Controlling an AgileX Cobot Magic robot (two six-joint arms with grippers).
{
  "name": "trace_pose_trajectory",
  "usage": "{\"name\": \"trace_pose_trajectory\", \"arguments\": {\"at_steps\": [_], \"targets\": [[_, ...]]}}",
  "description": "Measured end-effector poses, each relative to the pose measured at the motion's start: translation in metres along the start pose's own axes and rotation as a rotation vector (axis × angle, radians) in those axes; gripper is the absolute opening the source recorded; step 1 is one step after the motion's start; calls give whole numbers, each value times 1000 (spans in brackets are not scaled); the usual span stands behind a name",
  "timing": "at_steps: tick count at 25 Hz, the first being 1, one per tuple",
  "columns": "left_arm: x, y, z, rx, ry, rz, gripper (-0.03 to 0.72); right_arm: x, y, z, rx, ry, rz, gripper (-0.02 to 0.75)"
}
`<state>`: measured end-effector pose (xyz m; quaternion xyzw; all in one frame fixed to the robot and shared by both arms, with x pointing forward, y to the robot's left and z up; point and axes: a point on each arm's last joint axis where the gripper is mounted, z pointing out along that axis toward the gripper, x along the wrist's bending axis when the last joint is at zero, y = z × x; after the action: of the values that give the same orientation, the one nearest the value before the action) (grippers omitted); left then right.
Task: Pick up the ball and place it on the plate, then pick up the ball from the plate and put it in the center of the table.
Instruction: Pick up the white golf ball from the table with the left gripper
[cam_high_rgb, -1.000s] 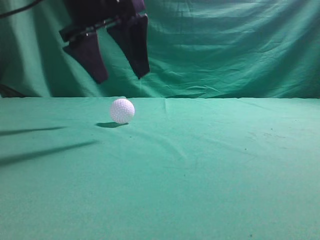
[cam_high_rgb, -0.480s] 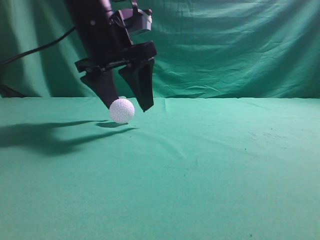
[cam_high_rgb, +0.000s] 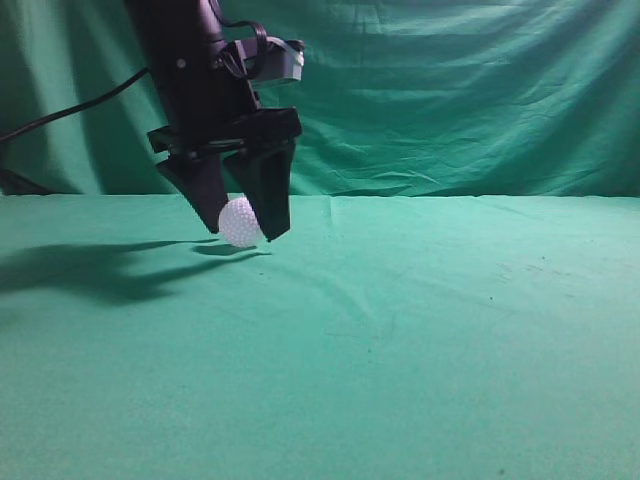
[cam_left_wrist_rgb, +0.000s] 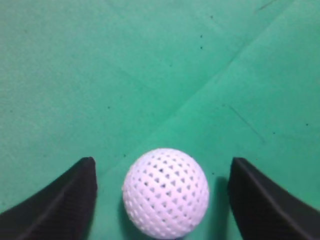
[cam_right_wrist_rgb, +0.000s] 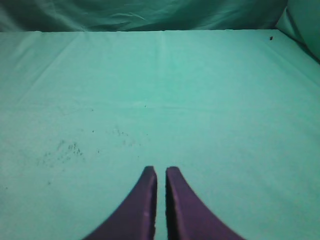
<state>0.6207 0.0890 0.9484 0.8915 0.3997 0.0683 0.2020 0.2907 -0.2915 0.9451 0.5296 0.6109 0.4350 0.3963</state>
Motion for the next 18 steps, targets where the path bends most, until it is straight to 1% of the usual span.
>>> {"name": "trace_pose_trajectory", "arguments": {"at_steps": [2, 4, 5, 9, 12, 15, 18], "targets": [[0, 0, 0, 3, 0, 1, 444, 0, 0, 0, 0, 0, 0, 77], [0, 0, 0, 5, -1, 1, 320, 0, 0, 0, 0, 0, 0, 77], [0, 0, 0, 5, -1, 1, 303, 0, 0, 0, 0, 0, 0, 77], [0, 0, 0, 8, -2, 1, 312, 0, 0, 0, 0, 0, 0, 77], [-1, -1, -1, 31, -13, 3, 312, 0, 0, 0, 0, 0, 0, 77], [-3, 5, -13, 54, -31, 7, 312, 0, 0, 0, 0, 0, 0, 77], [-5, 15, -39, 39, -37, -32, 312, 0, 0, 0, 0, 0, 0, 77]]}}
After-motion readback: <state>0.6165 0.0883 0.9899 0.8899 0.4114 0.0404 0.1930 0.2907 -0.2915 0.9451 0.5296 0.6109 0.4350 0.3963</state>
